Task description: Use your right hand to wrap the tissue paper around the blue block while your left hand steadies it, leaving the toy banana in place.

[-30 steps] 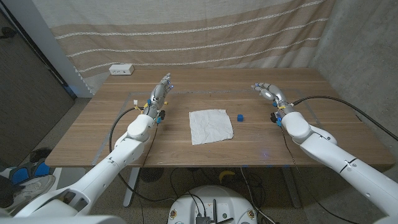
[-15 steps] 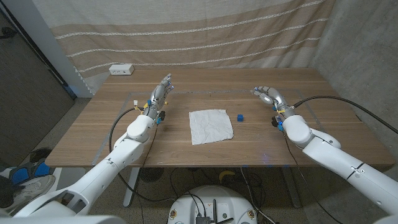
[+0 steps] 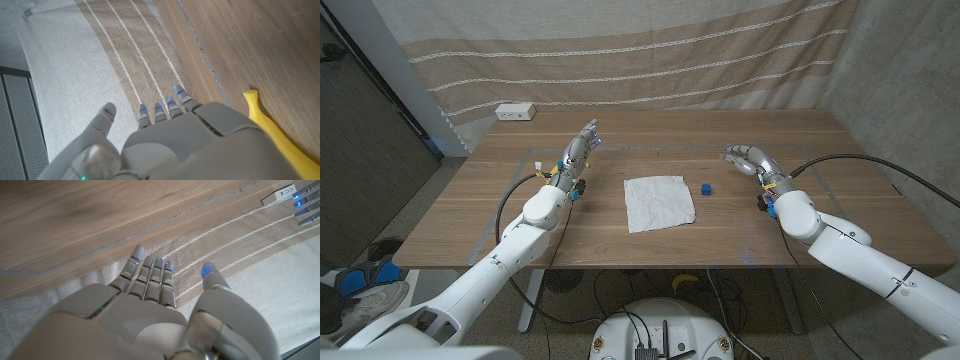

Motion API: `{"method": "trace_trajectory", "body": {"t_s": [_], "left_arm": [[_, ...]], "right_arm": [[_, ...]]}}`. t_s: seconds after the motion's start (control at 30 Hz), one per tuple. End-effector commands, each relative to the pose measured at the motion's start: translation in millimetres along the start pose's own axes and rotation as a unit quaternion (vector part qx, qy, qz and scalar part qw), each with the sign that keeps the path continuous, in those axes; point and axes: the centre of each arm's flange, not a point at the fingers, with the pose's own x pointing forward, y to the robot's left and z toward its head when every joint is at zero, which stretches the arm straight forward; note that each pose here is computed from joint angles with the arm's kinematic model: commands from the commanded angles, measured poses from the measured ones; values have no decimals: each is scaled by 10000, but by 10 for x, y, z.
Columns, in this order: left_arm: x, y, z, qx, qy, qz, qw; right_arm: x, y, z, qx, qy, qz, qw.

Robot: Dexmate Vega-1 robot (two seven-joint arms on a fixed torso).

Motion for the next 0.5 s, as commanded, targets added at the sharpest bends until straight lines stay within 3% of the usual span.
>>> {"method": "trace_trajectory", "body": {"t_s": [0.03,0.5], "left_arm": [[-41,-2,-6,-8,-11,-61,10000],[-83,7,-24,-46,2,-91,9999]], "right_arm": [[-101,76,98,-478,39,153,9987],[-147,214,206,-1055,32,343,9938]]}}
